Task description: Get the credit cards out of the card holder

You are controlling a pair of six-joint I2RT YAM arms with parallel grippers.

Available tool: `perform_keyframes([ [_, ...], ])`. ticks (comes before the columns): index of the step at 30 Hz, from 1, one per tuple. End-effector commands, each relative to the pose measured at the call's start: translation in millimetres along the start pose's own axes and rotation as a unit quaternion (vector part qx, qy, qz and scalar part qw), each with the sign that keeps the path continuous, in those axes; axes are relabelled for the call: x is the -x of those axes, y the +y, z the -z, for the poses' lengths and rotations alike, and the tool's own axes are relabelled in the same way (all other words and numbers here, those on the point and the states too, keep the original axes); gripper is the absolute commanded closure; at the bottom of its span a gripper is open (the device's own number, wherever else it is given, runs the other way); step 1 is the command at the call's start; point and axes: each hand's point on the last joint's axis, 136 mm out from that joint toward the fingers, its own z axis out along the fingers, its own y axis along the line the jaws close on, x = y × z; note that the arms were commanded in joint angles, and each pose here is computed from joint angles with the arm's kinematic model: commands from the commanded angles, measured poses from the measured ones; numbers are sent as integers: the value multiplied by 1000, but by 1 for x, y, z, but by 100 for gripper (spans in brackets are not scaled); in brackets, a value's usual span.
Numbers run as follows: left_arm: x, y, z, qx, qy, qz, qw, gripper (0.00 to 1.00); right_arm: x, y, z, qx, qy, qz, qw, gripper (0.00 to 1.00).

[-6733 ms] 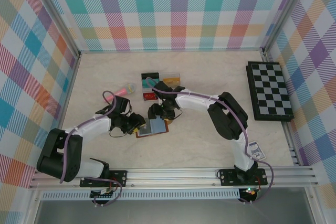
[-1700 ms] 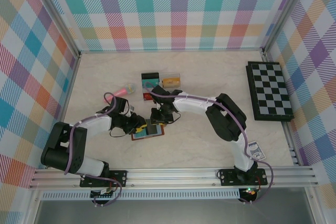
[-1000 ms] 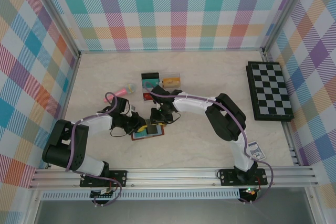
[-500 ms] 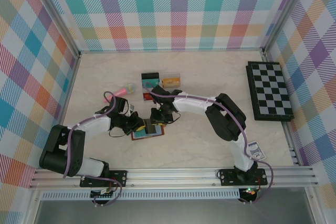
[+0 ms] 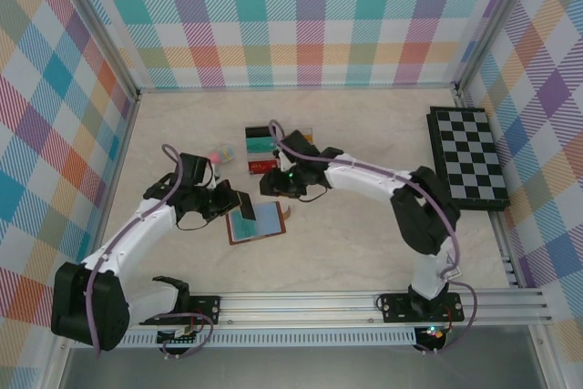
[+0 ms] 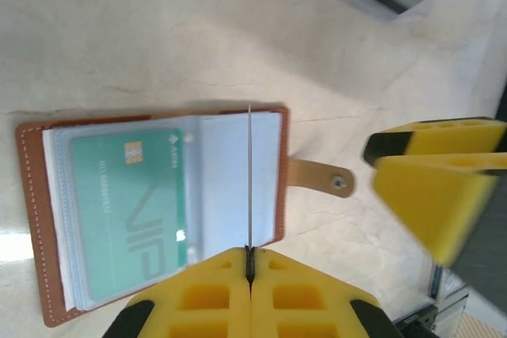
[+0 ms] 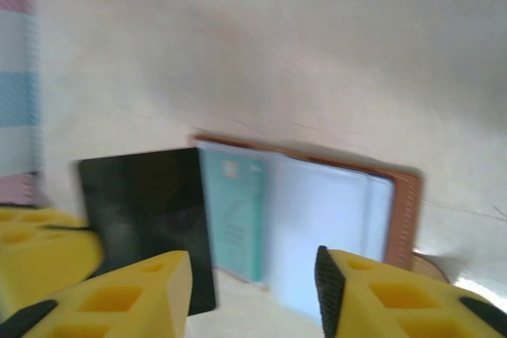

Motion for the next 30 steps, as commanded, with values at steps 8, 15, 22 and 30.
perform_keyframes([
  [8,13,-106,32,-187,-3,-81,979,100,27,31,72,227,-36,26,973,39],
  [15,16,-158,28,-270,9,-108,957,100,32,37,109,293,-35,48,954,40],
  [22,21,-184,37,-325,7,-125,938,100,32,45,137,340,-39,57,938,53],
  [30,22,-187,39,-340,0,-119,933,100,34,53,149,351,-59,63,932,84],
])
